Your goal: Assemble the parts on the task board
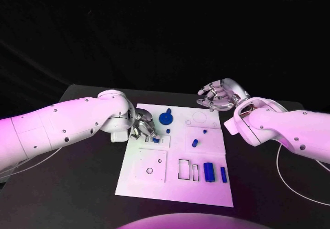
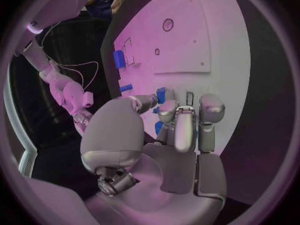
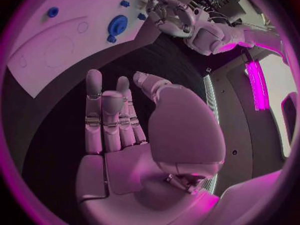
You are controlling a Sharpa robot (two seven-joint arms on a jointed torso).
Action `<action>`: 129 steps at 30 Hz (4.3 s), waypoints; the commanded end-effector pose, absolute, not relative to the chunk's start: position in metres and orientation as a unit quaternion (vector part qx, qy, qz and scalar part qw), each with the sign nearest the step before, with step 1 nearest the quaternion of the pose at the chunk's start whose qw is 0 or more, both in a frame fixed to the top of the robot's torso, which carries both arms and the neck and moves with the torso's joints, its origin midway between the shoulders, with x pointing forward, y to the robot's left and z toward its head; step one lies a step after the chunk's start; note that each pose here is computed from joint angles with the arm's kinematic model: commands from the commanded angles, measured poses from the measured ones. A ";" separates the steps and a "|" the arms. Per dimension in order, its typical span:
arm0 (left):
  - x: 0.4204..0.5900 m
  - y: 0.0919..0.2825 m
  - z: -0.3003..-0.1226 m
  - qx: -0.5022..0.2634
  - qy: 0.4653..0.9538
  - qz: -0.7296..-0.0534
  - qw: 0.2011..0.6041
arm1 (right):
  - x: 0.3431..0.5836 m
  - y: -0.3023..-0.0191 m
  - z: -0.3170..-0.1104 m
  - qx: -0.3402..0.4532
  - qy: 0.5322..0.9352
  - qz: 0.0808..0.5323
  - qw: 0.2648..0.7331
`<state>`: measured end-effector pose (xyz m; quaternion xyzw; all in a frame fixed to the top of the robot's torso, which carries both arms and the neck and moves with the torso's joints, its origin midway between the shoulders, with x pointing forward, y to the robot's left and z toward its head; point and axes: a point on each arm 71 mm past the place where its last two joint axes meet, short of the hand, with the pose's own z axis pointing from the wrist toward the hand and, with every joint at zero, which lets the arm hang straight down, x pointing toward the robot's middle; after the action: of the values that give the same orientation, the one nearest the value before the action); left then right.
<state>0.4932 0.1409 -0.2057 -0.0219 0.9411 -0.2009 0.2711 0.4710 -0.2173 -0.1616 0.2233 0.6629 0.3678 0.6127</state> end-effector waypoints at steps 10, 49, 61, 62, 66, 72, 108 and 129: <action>0.490 0.144 -0.199 -0.041 0.915 -0.225 0.332 | 0.470 -0.218 -0.165 0.218 0.666 0.369 0.611; 0.482 0.136 -0.212 0.022 0.918 -0.179 0.353 | 0.462 -0.210 -0.166 0.217 0.665 0.386 0.601; 0.482 0.136 -0.212 0.023 0.918 -0.180 0.352 | 0.461 -0.209 -0.165 0.217 0.666 0.389 0.599; 0.481 0.136 -0.212 0.024 0.918 -0.180 0.352 | 0.461 -0.209 -0.165 0.217 0.666 0.389 0.599; 0.481 0.136 -0.213 0.025 0.919 -0.179 0.351 | 0.461 -0.209 -0.165 0.217 0.666 0.389 0.599; 0.481 0.136 -0.213 0.027 0.919 -0.178 0.350 | 0.461 -0.209 -0.165 0.217 0.666 0.388 0.599; 0.479 0.128 -0.218 0.054 0.923 -0.169 0.341 | 0.460 -0.211 -0.165 0.219 0.665 0.386 0.600; 0.479 0.128 -0.219 0.052 0.926 -0.171 0.333 | 0.460 -0.212 -0.166 0.219 0.666 0.385 0.600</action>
<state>0.4844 0.1318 -0.2124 0.0423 0.9182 -0.1671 0.3565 0.4609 -0.2134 -0.1656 0.2249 0.6651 0.3823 0.6008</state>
